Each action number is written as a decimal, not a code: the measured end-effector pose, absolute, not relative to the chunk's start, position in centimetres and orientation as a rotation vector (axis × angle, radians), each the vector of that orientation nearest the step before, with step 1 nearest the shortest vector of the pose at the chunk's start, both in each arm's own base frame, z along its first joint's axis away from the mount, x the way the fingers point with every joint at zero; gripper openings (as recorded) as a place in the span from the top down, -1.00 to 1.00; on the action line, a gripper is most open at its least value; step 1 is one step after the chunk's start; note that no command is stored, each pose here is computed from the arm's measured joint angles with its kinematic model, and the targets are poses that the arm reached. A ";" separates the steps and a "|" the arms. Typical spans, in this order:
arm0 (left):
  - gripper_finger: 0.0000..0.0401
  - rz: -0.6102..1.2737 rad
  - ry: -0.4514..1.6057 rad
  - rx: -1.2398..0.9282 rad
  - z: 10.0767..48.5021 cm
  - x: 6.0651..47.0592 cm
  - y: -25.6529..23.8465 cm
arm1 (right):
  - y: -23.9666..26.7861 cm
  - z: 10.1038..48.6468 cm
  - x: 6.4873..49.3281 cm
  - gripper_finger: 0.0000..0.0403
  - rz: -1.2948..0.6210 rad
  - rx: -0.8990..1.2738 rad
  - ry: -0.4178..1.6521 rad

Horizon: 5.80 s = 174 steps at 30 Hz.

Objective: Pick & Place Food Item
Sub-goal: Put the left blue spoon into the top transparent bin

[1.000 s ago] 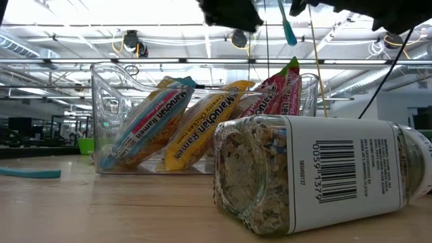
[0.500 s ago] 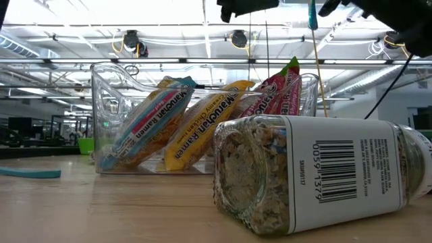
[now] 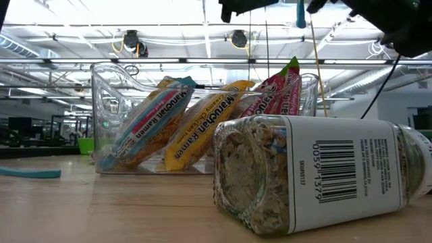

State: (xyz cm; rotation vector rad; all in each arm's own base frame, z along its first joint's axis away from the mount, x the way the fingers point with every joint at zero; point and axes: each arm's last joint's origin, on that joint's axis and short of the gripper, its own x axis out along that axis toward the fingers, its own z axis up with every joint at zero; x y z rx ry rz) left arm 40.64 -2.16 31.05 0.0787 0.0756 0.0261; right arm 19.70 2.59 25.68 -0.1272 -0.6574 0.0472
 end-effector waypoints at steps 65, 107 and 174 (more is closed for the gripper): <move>0.97 0.102 0.137 0.307 28.4 42.0 -4.4 | 3.1 25.6 22.1 0.78 0.123 -0.195 -0.609; 0.98 0.496 0.832 0.158 32.0 27.8 15.3 | 2.6 21.6 22.6 -0.18 -0.004 -0.104 -0.010; 0.94 0.164 1.536 0.029 18.1 39.9 23.3 | 1.6 21.1 22.6 -0.18 -0.086 -0.149 0.053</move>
